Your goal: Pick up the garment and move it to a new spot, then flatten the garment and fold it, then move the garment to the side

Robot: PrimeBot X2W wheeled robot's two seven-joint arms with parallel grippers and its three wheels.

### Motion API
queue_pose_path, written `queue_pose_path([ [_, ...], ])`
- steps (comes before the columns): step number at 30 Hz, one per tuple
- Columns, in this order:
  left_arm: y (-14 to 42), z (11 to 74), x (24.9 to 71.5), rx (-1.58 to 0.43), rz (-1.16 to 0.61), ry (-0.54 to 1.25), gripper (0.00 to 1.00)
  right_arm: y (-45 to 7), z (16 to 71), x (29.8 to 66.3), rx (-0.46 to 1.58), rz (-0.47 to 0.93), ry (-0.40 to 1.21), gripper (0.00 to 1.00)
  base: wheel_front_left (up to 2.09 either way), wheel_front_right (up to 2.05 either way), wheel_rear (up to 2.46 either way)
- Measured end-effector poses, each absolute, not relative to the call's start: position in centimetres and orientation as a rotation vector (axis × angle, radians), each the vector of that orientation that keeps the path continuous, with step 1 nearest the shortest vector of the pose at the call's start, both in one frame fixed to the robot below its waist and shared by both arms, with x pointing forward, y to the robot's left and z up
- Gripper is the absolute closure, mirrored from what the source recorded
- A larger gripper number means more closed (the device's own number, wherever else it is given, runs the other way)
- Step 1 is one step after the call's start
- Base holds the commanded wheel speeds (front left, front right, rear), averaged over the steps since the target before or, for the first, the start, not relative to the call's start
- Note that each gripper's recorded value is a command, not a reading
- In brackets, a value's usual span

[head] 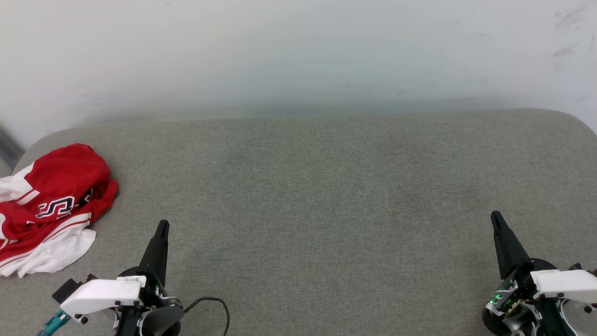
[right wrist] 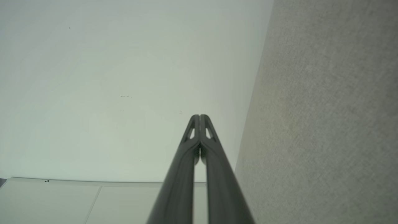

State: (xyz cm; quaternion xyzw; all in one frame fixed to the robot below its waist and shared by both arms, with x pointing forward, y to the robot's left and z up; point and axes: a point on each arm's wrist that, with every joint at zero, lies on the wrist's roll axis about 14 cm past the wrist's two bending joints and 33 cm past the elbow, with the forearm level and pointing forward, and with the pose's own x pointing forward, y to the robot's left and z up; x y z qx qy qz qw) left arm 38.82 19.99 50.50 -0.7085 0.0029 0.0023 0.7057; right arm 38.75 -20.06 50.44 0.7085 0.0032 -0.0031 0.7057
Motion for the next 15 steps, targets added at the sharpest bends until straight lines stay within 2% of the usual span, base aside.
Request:
queue_pose_path([
  [15, 19.98, 50.49, 38.82, -1.575, 0.005, 0.007, 1.0, -20.06, 50.43, 38.75, 1.575, -0.007, 0.007, 1.0, 0.0, 0.0, 0.0],
])
